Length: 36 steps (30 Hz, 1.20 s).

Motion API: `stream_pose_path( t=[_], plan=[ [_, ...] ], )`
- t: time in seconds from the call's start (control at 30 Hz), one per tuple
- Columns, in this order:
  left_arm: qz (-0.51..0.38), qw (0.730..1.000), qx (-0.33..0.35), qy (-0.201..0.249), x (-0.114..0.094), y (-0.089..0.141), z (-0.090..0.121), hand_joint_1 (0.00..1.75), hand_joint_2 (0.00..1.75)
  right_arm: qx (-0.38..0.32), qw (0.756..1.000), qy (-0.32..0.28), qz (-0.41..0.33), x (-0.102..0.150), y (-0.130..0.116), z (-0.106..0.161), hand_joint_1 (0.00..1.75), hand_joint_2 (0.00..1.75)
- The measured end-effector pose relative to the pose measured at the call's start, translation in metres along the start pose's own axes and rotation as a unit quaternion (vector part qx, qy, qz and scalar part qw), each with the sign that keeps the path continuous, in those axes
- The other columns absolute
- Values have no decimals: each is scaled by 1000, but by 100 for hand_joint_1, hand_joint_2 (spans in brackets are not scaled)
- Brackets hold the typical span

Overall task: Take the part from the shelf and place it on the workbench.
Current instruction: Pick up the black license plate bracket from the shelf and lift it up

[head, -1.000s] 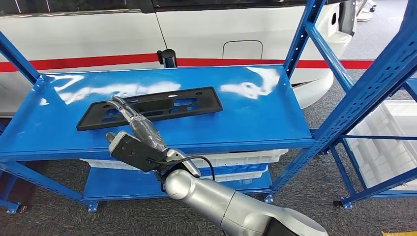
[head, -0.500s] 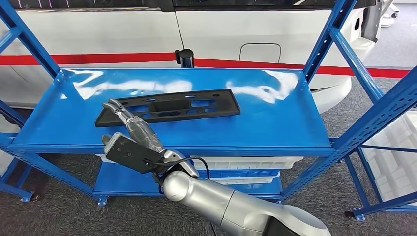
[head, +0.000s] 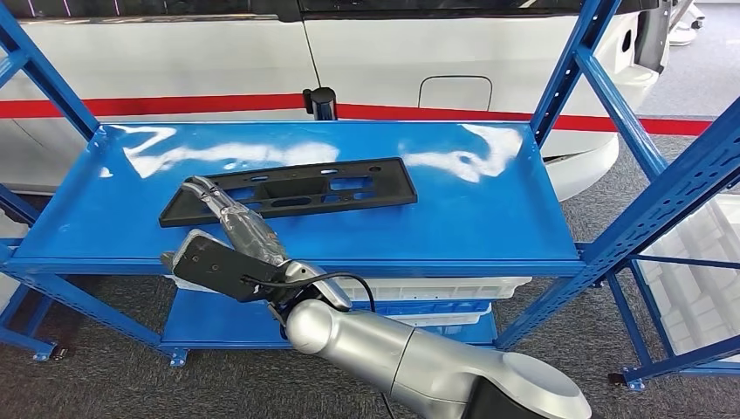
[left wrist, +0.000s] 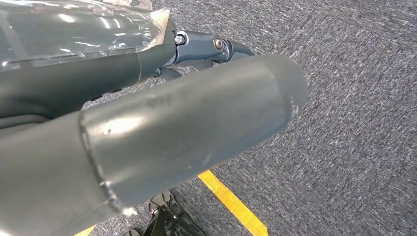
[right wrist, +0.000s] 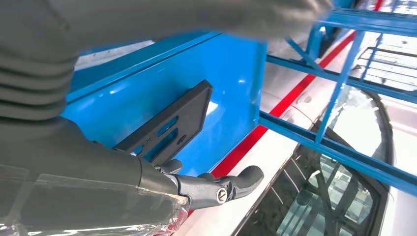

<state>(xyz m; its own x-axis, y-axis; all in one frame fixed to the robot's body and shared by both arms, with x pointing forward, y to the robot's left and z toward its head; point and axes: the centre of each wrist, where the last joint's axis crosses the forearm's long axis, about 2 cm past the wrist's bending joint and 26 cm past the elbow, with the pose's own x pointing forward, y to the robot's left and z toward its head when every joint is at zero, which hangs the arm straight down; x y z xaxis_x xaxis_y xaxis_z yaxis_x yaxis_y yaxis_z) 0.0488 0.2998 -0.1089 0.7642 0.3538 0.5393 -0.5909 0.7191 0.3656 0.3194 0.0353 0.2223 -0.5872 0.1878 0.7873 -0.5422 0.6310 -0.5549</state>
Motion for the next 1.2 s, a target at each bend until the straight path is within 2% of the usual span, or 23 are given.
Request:
stream_pose_path(
  t=[0.23, 0.3, 0.37, 0.47, 0.8, 1.03, 1.2],
  plan=[
    [-1, 1000, 0, 2, 0, 1, -1, 0, 0, 5, 1000, 3, 28, 0, -2, -1, 0, 175],
    [-4, 1000, 0, 2, 1, 2, -1, 0, 0, 9, 997, 7, 77, 2, -2, -2, 0, 175],
    [-9, 1000, -2, 4, 1, 3, -2, 0, 0, 17, 988, 7, 150, 4, -2, -3, 0, 175],
    [-12, 1000, -6, 5, 2, 3, -3, 0, 0, 29, 978, -2, 208, 7, 0, -4, 0, 175],
    [-23, 1000, -13, 8, 4, 7, -6, 0, 0, 55, 952, -23, 299, 18, 10, -3, 0, 175],
    [-35, 999, -21, -3, 5, 7, -7, 0, 0, 65, 917, -43, 390, 24, 20, 0, 0, 175],
    [-39, 999, -27, -18, 4, 5, -5, 0, 0, 75, 911, -33, 405, 23, 23, 2, 0, 175]
  ],
)
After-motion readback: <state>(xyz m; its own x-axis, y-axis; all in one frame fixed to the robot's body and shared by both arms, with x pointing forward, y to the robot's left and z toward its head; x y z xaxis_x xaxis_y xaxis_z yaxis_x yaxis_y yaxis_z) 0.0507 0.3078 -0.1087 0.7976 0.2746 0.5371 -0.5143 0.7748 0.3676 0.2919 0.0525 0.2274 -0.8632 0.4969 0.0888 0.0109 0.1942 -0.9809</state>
